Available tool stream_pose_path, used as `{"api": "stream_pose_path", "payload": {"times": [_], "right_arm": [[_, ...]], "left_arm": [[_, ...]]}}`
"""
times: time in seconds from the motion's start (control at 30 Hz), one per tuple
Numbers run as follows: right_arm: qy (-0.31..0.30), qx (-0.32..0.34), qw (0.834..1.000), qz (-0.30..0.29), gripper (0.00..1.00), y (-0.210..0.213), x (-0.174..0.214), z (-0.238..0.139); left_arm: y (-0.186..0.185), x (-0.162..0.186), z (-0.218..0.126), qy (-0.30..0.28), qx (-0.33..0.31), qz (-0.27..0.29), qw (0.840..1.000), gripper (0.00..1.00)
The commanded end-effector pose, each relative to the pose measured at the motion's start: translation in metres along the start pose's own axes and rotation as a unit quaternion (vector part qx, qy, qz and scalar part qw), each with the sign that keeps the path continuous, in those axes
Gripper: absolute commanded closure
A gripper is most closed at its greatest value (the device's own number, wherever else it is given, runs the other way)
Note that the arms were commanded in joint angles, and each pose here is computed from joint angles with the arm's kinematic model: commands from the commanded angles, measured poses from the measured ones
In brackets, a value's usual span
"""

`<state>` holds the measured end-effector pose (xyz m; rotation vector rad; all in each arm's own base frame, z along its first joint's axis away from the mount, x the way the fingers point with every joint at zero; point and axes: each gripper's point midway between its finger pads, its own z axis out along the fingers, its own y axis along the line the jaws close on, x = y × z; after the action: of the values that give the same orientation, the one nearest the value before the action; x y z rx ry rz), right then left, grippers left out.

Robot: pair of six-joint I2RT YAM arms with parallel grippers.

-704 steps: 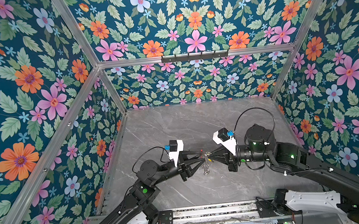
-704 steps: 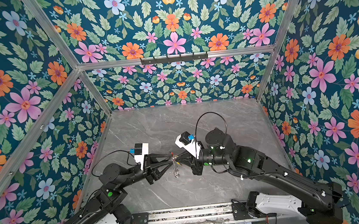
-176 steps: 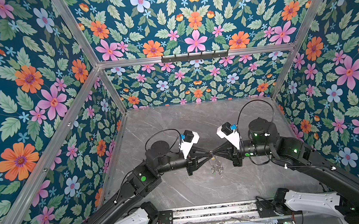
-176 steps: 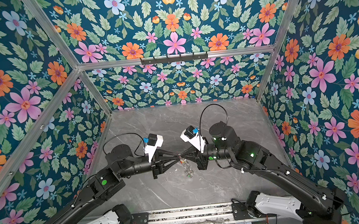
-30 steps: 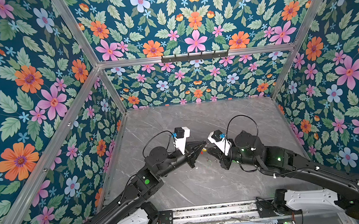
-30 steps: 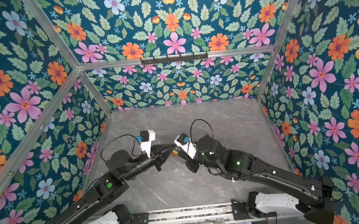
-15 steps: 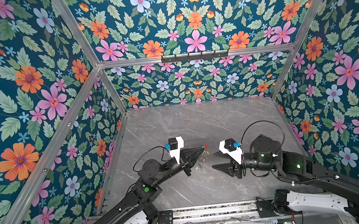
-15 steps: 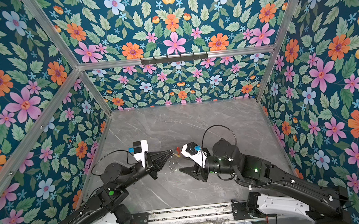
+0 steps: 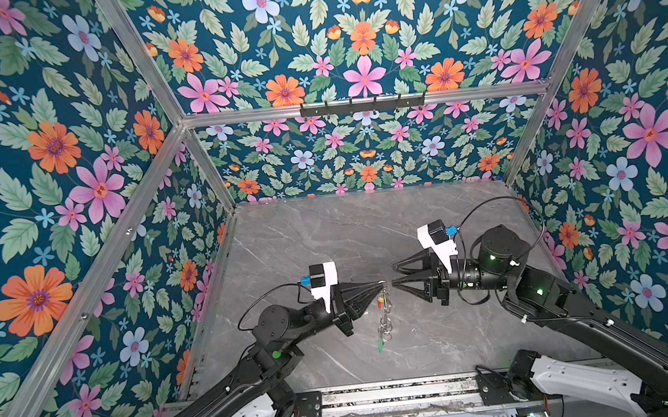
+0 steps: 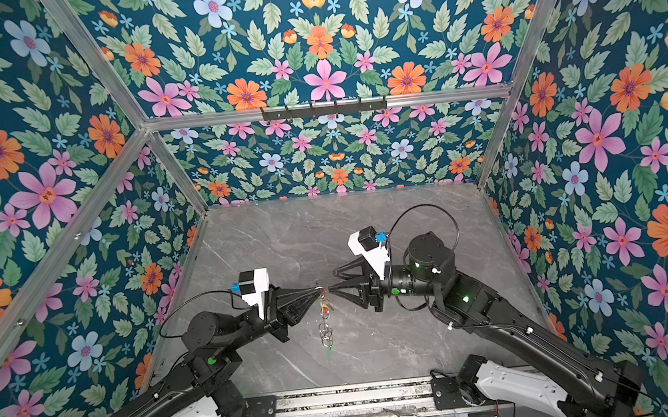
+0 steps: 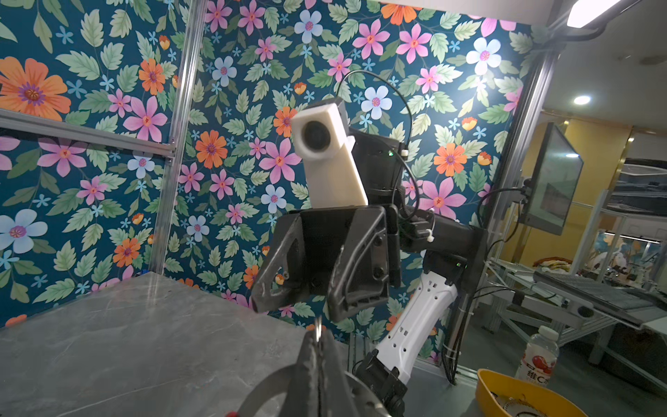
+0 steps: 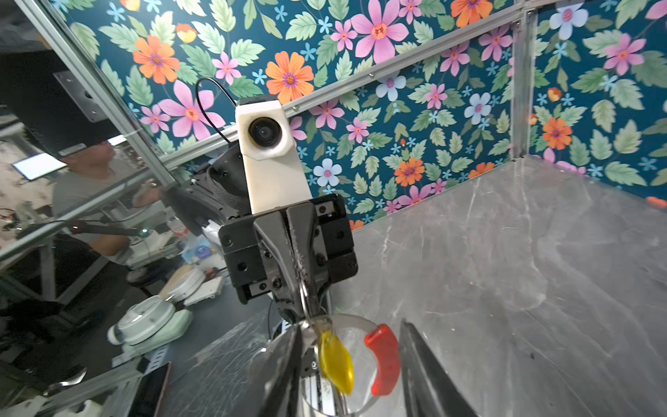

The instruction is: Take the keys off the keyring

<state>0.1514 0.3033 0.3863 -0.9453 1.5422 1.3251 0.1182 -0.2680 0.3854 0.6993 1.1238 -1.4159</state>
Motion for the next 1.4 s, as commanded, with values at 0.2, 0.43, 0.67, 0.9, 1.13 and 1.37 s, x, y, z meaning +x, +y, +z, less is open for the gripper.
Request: {"api": "stream_pose_path", "payload": {"times": [0.2, 0.43, 0.67, 0.9, 1.13, 1.37], "right_arm": [[-0.022, -0.076, 0.997, 0.014, 0.65, 0.023, -0.015, 0.006], [-0.006, -0.072, 0.997, 0.026, 0.7, 0.018, -0.005, 0.013], [-0.007, -0.073, 0.997, 0.025, 0.74, 0.019, -0.006, 0.015], [-0.007, -0.072, 0.997, 0.029, 0.84, 0.017, -0.005, 0.016], [-0.006, -0.07, 0.997, 0.031, 0.9, 0.017, -0.006, 0.017], [-0.003, -0.064, 0.997, 0.03, 1.0, 0.016, -0.005, 0.017]], "left_arm": [[-0.005, -0.017, -0.003, -0.043, 0.009, 0.009, 0.999, 1.0], [-0.003, -0.018, -0.003, -0.047, 0.005, 0.009, 0.999, 1.0], [-0.002, -0.016, -0.003, -0.047, 0.002, 0.008, 0.999, 1.0], [0.0, -0.016, -0.004, -0.048, -0.004, 0.007, 0.999, 1.0], [0.002, -0.015, -0.003, -0.047, -0.006, 0.004, 0.999, 1.0], [0.004, -0.013, 0.0, -0.042, -0.007, -0.002, 0.999, 1.0]]}}
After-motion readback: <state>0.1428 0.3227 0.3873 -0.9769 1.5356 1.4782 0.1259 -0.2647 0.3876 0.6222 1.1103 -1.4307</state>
